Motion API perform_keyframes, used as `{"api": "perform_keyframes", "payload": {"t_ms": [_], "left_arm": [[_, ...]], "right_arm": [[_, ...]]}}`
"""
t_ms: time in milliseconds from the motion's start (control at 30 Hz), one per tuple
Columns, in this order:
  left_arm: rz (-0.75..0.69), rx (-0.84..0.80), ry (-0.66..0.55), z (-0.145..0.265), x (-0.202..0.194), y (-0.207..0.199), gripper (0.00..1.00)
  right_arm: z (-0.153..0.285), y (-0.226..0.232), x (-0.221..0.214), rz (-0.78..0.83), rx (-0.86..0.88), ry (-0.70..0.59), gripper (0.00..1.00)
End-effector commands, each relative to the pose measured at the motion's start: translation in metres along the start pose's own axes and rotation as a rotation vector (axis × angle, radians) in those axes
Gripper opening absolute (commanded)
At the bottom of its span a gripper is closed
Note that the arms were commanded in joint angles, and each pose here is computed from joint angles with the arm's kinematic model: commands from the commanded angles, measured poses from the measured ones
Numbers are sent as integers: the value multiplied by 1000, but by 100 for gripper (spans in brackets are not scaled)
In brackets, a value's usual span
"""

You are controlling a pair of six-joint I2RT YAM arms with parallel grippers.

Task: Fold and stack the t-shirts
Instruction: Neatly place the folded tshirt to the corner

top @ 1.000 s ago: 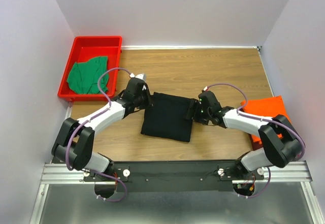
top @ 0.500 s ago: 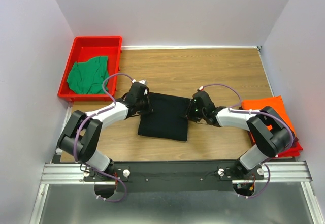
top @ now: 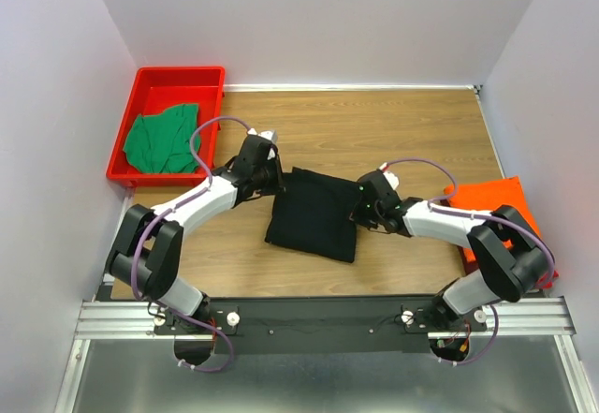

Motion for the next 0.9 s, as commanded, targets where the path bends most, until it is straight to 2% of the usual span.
{"api": "perform_keyframes", "payload": {"t_ms": [0,200,333,500,533,733,867], "left_arm": [[-52,-6,-40,18,17,-11,26],[-83,-21,-49,30,29,-22,26],[-101,-29,-66,36,37,-28,26],[-119,-22,-68,37,40,-27,25],[-119,-20,-67,37,40,-26,26],[-116,-25,-62,34,38,-24,25],[-114,-35,-52,31,36,-23,25]], "right_arm": [[8,-20,2,-30,-217,-60,0],[9,-9,21,-25,-299,-70,0],[1,-10,44,-2,-478,-65,0],[2,-9,94,-82,-591,-127,0],[7,-21,103,-101,-668,-119,0],[25,-41,168,-218,-806,-181,0],[44,-54,195,-275,-942,-210,0]]}}
Point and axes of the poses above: each gripper's point midway between its finger pads, its own z axis back along the fingers, its own y axis along the line the jaws close on, x = y × z, the point moved 10 cm from there along z, back along the fingers, and after that the axes turned 7 degrees about z, right-handed, at the moved point
